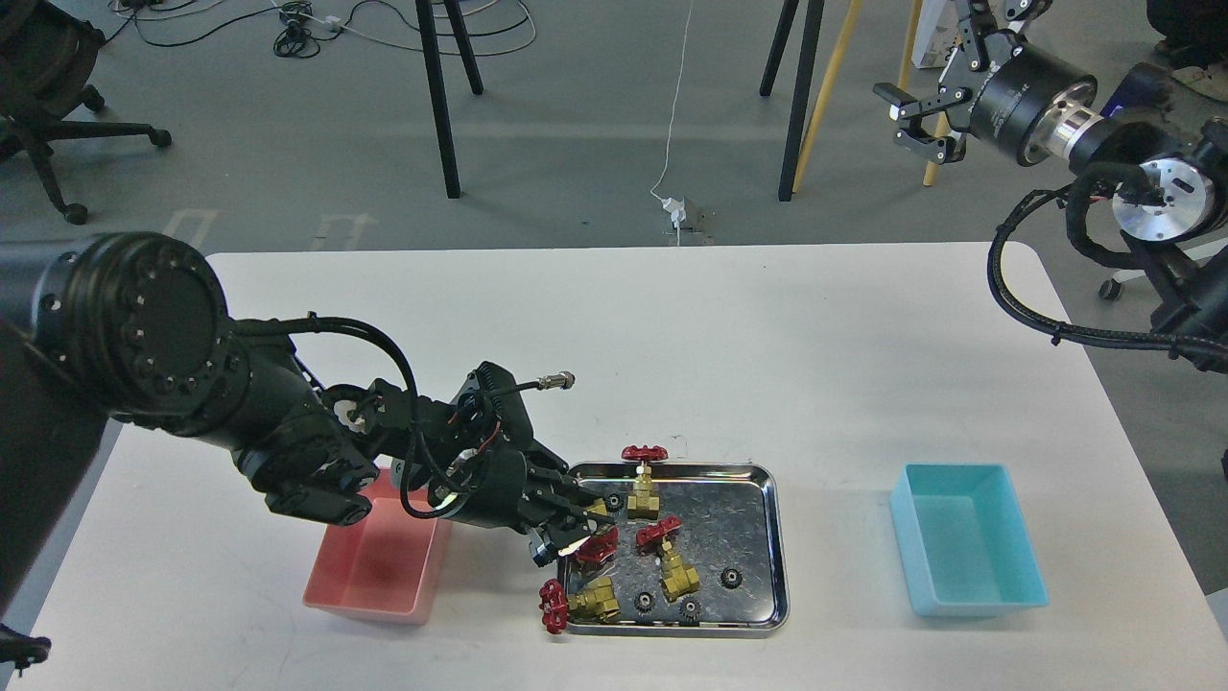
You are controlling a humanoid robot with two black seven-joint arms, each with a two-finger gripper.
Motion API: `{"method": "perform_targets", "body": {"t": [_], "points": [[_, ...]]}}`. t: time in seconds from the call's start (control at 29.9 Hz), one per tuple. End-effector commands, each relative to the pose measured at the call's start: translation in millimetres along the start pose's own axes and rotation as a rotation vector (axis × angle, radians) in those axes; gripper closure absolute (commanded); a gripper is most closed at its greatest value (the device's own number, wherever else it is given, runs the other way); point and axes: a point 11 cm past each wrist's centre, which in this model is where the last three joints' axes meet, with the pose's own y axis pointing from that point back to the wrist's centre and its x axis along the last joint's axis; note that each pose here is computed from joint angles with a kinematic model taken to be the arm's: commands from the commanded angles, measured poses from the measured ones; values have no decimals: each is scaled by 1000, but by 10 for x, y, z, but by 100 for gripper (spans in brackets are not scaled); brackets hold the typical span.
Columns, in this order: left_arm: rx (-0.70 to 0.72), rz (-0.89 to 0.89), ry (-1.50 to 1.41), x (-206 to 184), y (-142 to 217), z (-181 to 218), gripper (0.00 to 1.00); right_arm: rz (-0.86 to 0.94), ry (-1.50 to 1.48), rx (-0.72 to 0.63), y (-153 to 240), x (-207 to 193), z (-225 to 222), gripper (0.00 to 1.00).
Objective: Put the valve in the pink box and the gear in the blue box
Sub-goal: 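Carry the valve with the left gripper over the pink box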
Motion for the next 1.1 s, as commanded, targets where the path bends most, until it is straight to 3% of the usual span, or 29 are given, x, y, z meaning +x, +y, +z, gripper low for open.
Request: {"method": "perform_targets", "body": {"t": [0.0,0.4,0.67,1.07], "points": [[19,29,26,60,125,-47,92,-4,-3,3,-14,-19,-5,1],[69,126,143,155,1087,-14,93,-53,-22,16,-177,-241,3,1],[162,94,177,-300,1573,-181,93,-137,4,96,-400,-636,-481,1],[205,10,267,-1010,1574,-262,93,-155,-4,84,-449,-720,-403,1]]}}
